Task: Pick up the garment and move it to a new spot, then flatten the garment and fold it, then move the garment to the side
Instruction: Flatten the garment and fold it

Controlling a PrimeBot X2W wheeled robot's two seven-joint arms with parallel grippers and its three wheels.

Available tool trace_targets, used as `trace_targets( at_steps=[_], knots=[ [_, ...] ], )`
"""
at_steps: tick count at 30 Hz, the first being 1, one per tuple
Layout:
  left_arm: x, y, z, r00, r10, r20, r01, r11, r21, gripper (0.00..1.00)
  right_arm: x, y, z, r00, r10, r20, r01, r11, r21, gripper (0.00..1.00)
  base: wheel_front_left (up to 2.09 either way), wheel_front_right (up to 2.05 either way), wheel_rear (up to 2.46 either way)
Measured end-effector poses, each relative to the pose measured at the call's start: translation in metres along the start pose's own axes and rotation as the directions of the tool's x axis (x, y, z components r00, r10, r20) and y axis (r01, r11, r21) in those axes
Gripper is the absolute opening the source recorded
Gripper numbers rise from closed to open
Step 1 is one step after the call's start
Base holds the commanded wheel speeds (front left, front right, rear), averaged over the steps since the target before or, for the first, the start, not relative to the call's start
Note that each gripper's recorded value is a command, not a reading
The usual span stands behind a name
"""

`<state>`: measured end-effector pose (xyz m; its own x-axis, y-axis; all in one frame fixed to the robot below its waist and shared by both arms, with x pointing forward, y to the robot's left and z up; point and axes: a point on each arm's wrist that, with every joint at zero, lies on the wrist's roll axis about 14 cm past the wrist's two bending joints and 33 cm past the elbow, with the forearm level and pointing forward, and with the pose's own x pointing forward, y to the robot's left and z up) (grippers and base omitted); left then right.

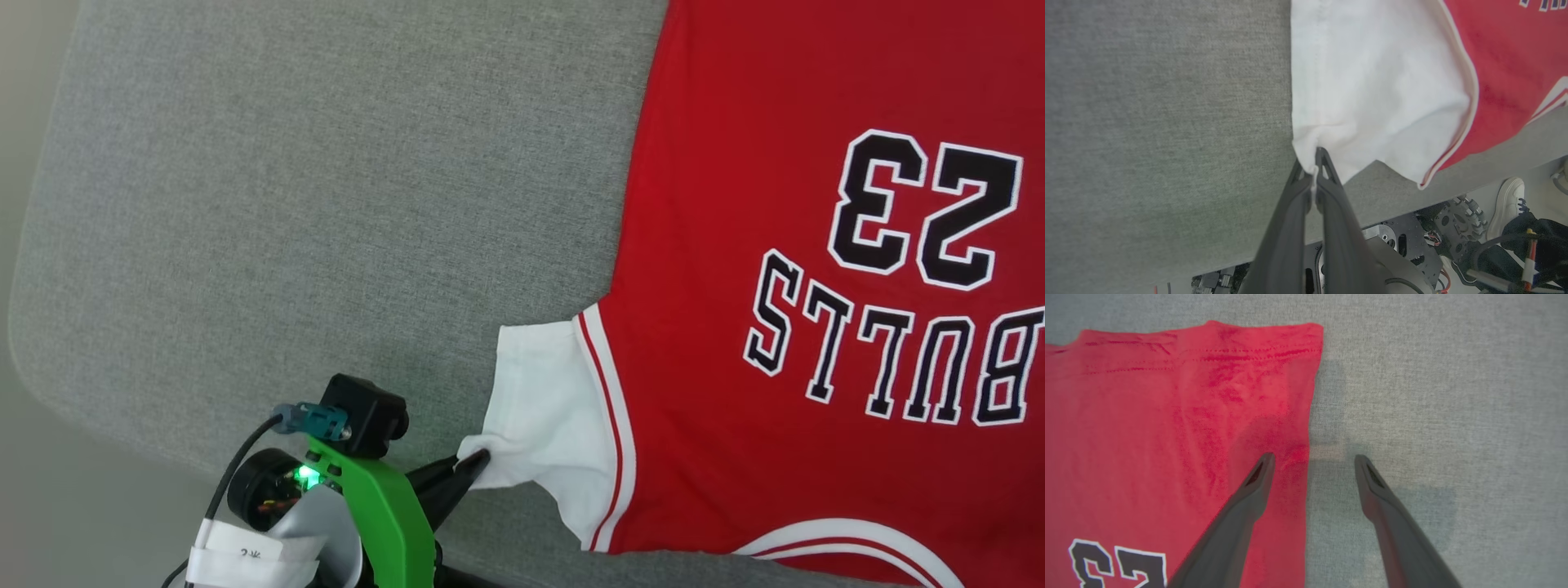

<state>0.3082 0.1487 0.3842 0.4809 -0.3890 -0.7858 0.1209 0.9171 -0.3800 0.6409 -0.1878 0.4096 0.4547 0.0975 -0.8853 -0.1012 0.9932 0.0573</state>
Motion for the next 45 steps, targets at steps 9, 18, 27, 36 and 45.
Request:
trace_targets(
  at_steps=[9, 18, 27, 36, 45],
  knots=[
    [0.006, 0.012, -0.005, 0.999, 0.033, -0.011, -0.034, 0.999, -0.037, 0.0, 0.046, 0.019, 0.0, 0.999, 0.013, -0.052, -0.014, 0.999, -0.03, 1.0, 0.0, 0.0, 0.0],
    [0.009, 0.017, -0.004, 0.999, 0.046, -0.009, -0.046, 0.998, -0.04, 0.0, 0.055, 0.02, -0.006, 0.996, 0.01, -0.085, -0.016, 0.998, -0.069, 0.0, 0.0, 0.0, 0.0],
    [0.008, 0.017, 0.001, 0.999, 0.044, 0.015, -0.043, 0.999, -0.029, 0.0, 0.049, 0.013, -0.014, 0.997, 0.01, -0.076, -0.015, 0.997, -0.069, 0.0, 0.0, 0.0, 0.0],
    [-0.003, 0.011, 0.015, 0.996, 0.039, 0.083, -0.039, 0.999, 0.003, 0.0, 0.019, -0.007, -0.053, 0.997, 0.009, -0.072, -0.012, 1.0, -0.029, 0.0, 0.0, 0.0, 0.0],
    [-0.015, 0.0, 0.013, 0.991, 0.03, 0.131, -0.031, 1.0, 0.002, 0.0, -0.021, -0.016, -0.11, 0.996, 0.044, -0.074, -0.041, 0.999, 0.033, 0.0, 0.0, 0.0, 0.0]
  ],
)
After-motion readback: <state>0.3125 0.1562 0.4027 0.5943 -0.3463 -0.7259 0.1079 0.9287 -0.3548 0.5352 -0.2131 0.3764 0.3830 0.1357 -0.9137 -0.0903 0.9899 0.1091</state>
